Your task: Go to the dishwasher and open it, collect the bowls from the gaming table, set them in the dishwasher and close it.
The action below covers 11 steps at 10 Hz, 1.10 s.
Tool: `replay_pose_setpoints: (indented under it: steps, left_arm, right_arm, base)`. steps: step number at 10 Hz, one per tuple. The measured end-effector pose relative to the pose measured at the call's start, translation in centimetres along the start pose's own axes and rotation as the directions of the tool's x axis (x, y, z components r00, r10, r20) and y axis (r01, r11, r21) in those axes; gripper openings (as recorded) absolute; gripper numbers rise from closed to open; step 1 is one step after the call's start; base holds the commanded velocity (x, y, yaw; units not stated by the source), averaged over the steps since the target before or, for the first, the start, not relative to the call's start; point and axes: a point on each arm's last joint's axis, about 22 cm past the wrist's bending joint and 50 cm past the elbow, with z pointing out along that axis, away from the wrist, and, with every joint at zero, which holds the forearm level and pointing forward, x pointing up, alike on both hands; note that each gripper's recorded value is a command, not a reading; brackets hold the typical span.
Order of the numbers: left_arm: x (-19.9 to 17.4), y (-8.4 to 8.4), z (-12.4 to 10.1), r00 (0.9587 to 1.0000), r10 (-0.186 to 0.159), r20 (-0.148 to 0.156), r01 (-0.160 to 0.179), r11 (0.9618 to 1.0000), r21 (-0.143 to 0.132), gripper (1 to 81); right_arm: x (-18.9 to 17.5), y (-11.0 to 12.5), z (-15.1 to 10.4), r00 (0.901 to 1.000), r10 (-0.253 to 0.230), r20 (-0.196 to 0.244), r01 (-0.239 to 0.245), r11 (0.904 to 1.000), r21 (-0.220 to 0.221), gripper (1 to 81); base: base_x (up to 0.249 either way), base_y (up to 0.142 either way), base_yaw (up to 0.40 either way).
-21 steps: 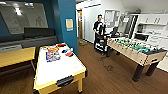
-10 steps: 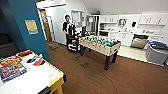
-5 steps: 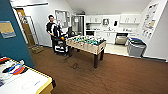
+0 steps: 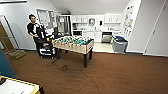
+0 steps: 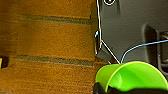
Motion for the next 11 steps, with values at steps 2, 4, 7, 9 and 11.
replay_pose_setpoints:
  steps: [2, 4, 7, 9, 11]
  left_arm:
    - [0.0, 1.6, 0.2, 1.0000, 0.001, 0.000, -0.001, 0.9993, -0.037, 1.0]
    - [0.3, 2.7, 0.2, 1.0000, 0.002, -0.005, -0.003, 0.9977, -0.068, 1.0]
    - [0.9, 3.2, 0.2, 0.9999, 0.002, -0.013, -0.003, 0.9971, -0.076, 1.0]
    - [-0.4, 3.5, 0.3, 1.0000, 0.002, 0.003, -0.002, 0.9968, -0.080, 1.0]
    - [-0.1, 3.7, 0.3, 1.0000, 0.002, -0.004, -0.002, 0.9966, -0.083, 1.0]
  right_arm:
    - [-0.2, -3.2, -0.1, 1.0000, 0.002, -0.005, -0.002, 0.9973, 0.074, 1.0]
    - [-0.3, -4.6, -0.7, 1.0000, 0.004, -0.007, -0.003, 0.9936, 0.113, 1.0]
    - [0.6, -4.6, -0.8, 0.9997, 0.002, -0.023, 0.001, 0.9936, 0.113, 1.0]
    - [1.1, -4.6, -0.8, 0.9994, 0.000, -0.035, 0.004, 0.9935, 0.114, 1.0]
    - [0.9, -4.7, -0.8, 0.9995, 0.000, -0.032, 0.004, 0.9934, 0.115, 1.0]
  base:
    - [0.000, 0.000, -0.400]
    - [0.000, 0.000, -0.267]
    - [0.000, 0.000, 0.000]
    - [0.000, 0.000, 0.000]
    - [0.000, 0.000, 0.000]
